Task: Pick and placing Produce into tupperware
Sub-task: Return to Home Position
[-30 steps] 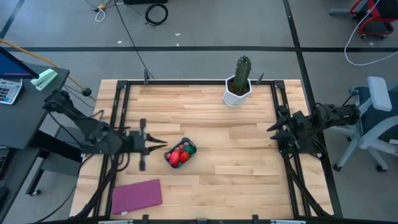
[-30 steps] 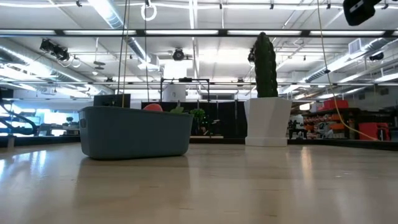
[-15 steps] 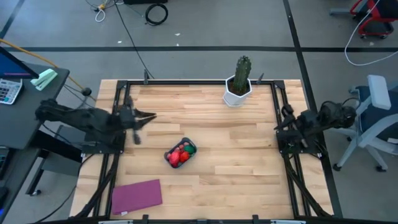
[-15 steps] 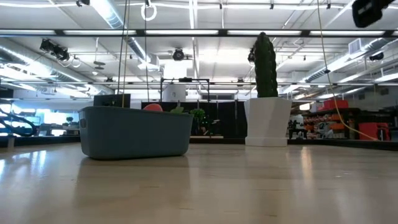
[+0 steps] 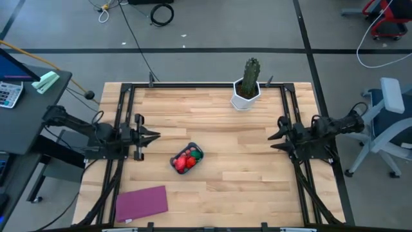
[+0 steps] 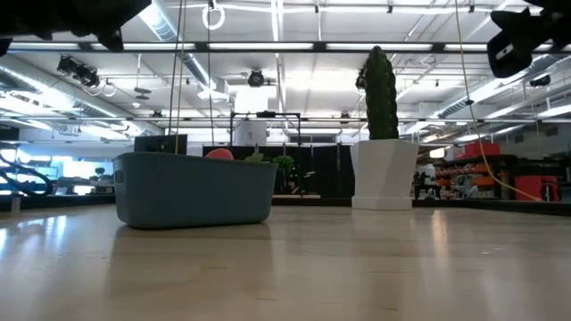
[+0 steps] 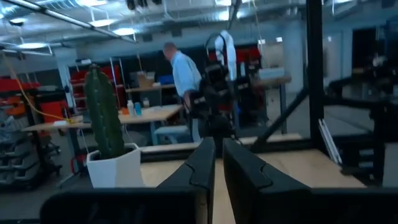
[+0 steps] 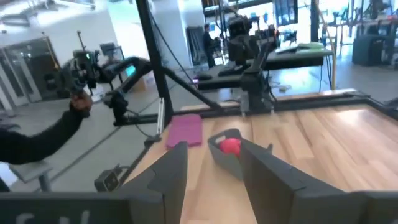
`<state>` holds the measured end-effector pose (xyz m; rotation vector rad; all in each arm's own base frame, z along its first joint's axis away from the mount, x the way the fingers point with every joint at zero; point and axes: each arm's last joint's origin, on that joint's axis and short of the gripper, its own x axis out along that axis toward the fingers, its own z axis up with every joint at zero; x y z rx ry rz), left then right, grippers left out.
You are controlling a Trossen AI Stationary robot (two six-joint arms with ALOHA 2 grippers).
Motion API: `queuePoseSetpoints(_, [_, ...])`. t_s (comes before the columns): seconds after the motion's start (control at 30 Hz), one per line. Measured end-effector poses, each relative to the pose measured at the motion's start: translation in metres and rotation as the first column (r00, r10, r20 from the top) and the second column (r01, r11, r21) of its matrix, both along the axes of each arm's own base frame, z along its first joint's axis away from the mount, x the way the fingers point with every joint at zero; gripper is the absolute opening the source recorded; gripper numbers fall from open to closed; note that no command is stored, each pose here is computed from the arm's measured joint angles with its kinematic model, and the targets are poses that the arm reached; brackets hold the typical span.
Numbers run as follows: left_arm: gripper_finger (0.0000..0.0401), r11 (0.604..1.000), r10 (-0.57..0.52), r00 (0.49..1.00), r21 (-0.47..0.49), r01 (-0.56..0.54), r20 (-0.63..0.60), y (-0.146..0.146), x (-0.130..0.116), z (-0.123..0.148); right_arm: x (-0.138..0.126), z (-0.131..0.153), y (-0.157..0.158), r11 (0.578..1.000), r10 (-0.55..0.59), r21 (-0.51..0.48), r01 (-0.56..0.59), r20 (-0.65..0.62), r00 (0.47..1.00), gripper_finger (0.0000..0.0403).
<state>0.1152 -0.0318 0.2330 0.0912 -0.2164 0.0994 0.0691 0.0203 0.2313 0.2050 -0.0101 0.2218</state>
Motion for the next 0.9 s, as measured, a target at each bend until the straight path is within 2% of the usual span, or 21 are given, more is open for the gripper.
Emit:
queuePoseSetpoints(0.17, [0.0033, 1.000, 0.004, 1.000, -0.011, -0.004, 0.028, 0.002, -0.004, -0.011, 0.011, -0.021, 0.004, 1.000, -0.001, 0.015, 0.000, 0.024, 1.000, 0.0156])
queuePoseSetpoints(0.4, [0.0033, 0.999, 0.016, 0.996, 0.029, -0.013, -0.083, 0.002, -0.004, -0.022, 0.022, -0.053, 0.006, 0.998, -0.052, 0.039, 0.052, -0.003, 0.999, 0.0158])
queuePoseSetpoints(0.5, [0.0036, 0.999, 0.047, 0.995, 0.015, -0.046, -0.089, 0.003, -0.004, -0.023, 0.023, -0.057, 0.005, 0.995, -0.097, 0.038, 0.098, -0.007, 0.995, 0.0157])
queuePoseSetpoints(0.73, [0.0035, 0.998, 0.047, 0.994, -0.041, -0.052, -0.098, 0.004, -0.004, -0.039, 0.023, -0.057, 0.005, 0.995, -0.102, 0.011, 0.102, -0.010, 0.995, 0.0158])
queuePoseSetpoints(0.9, [0.0030, 0.997, 0.064, 0.993, -0.046, -0.068, -0.096, 0.004, -0.004, -0.041, 0.023, -0.057, 0.005, 0.995, -0.102, 0.009, 0.102, -0.010, 0.995, 0.0159])
